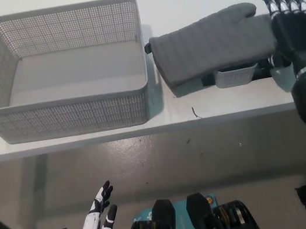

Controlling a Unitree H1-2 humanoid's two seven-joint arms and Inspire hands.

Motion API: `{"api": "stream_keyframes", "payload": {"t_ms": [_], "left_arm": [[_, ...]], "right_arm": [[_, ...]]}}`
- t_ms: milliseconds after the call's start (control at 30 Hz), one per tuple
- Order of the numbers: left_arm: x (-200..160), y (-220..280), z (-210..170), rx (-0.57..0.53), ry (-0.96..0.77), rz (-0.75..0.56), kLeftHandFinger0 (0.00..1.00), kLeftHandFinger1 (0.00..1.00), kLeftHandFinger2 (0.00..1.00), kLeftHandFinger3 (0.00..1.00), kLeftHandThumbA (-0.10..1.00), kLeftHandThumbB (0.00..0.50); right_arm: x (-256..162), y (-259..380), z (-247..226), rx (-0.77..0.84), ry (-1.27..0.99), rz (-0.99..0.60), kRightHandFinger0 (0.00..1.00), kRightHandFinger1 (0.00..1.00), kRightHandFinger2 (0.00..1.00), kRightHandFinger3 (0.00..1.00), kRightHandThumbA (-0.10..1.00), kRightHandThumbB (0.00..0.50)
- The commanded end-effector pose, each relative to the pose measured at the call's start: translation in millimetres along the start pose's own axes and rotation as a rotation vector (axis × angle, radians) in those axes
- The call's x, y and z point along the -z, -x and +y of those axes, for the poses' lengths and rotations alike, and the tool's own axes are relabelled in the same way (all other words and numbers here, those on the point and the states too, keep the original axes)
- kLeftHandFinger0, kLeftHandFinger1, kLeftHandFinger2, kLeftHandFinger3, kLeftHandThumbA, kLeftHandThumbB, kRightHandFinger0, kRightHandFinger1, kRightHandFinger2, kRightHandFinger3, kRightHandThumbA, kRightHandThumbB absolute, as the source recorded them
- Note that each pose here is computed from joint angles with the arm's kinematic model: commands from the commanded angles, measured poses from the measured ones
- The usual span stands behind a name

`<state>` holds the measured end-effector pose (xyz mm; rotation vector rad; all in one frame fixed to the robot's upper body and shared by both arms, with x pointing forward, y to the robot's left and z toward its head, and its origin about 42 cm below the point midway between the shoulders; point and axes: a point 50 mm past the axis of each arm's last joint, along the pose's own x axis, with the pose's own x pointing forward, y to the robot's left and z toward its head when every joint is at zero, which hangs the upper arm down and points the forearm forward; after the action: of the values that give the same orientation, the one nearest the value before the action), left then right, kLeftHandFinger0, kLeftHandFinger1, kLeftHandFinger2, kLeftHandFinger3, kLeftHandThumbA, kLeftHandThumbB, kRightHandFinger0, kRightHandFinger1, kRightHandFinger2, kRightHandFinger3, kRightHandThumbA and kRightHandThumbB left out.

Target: Usethe right hand to pick up a oven gloves on top of a leveled container and place it into another larger container on the left side

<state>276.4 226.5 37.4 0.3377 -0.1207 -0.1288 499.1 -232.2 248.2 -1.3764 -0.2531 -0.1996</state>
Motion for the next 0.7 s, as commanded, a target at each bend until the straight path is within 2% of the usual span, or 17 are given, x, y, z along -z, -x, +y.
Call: {"api": "stream_keyframes", "payload": {"t_ms": [0,100,167,200,233,267,300,333,367,400,433,467,533,633,667], "left_arm": [[-7,-4,6,-0.024,-0.008,-0.059,1.00,1.00,1.00,1.00,1.00,0.054],[-7,-5,6,-0.023,-0.010,-0.060,1.00,1.00,1.00,1.00,1.00,0.056],[-8,-5,5,-0.020,-0.011,-0.054,1.00,1.00,1.00,1.00,1.00,0.064],[-8,-5,4,-0.021,-0.012,-0.051,1.00,1.00,1.00,1.00,1.00,0.066],[-8,-5,4,-0.020,-0.013,-0.053,1.00,1.00,1.00,1.00,1.00,0.062],[-8,-5,4,-0.018,-0.012,-0.057,1.00,1.00,1.00,1.00,1.00,0.062],[-8,-5,5,-0.018,-0.008,-0.058,1.00,1.00,1.00,1.00,1.00,0.061],[-8,-5,5,-0.018,-0.006,-0.058,1.00,1.00,1.00,1.00,1.00,0.061],[-9,-6,5,-0.018,-0.002,-0.057,1.00,1.00,1.00,1.00,1.00,0.049],[-9,-6,6,-0.017,-0.002,-0.058,1.00,1.00,1.00,1.00,1.00,0.047],[-9,-7,7,-0.015,-0.004,-0.062,1.00,1.00,1.00,1.00,1.00,0.041],[-9,-7,7,-0.013,-0.004,-0.062,1.00,1.00,1.00,1.00,1.00,0.047],[-9,-7,7,-0.010,-0.001,-0.067,1.00,1.00,1.00,1.00,1.00,0.047],[-9,-8,9,-0.009,-0.003,-0.070,1.00,1.00,1.00,1.00,1.00,0.048],[-9,-8,9,-0.009,-0.004,-0.070,1.00,1.00,1.00,1.00,1.00,0.049]], "right_arm": [[-33,-27,-42,0.229,-0.048,-0.118,1.00,1.00,1.00,1.00,1.00,0.271],[-38,-31,-36,0.318,-0.106,-0.174,1.00,1.00,1.00,1.00,1.00,0.240],[-33,-34,-25,0.459,-0.144,-0.228,1.00,1.00,1.00,1.00,1.00,0.175],[-31,-35,-18,0.533,-0.163,-0.247,0.61,0.60,0.73,0.72,0.62,0.175],[-30,-35,-15,0.538,-0.171,-0.242,0.29,0.38,0.51,0.50,0.25,0.205],[-29,-35,-11,0.539,-0.183,-0.230,0.03,0.17,0.32,0.33,-0.01,0.230],[-27,-34,-7,0.544,-0.187,-0.225,0.00,0.03,0.32,0.29,-0.10,0.255],[-26,-34,-5,0.546,-0.186,-0.224,0.00,0.01,0.37,0.30,-0.10,0.259],[-22,-32,-1,0.542,-0.201,-0.216,0.00,0.02,0.42,0.39,-0.10,0.216],[-21,-31,1,0.538,-0.211,-0.212,0.00,0.05,0.50,0.48,-0.10,0.195],[-17,-29,4,0.511,-0.231,-0.200,0.00,0.12,0.58,0.59,-0.10,0.166],[-13,-28,6,0.483,-0.240,-0.193,0.00,0.15,0.61,0.61,-0.10,0.160],[-7,-27,9,0.475,-0.255,-0.184,0.00,0.14,0.59,0.61,-0.10,0.118],[0,-26,9,0.493,-0.256,-0.191,0.00,0.21,0.66,0.73,-0.10,0.111],[3,-26,8,0.508,-0.257,-0.196,0.00,0.21,0.66,0.73,-0.10,0.110]]}}
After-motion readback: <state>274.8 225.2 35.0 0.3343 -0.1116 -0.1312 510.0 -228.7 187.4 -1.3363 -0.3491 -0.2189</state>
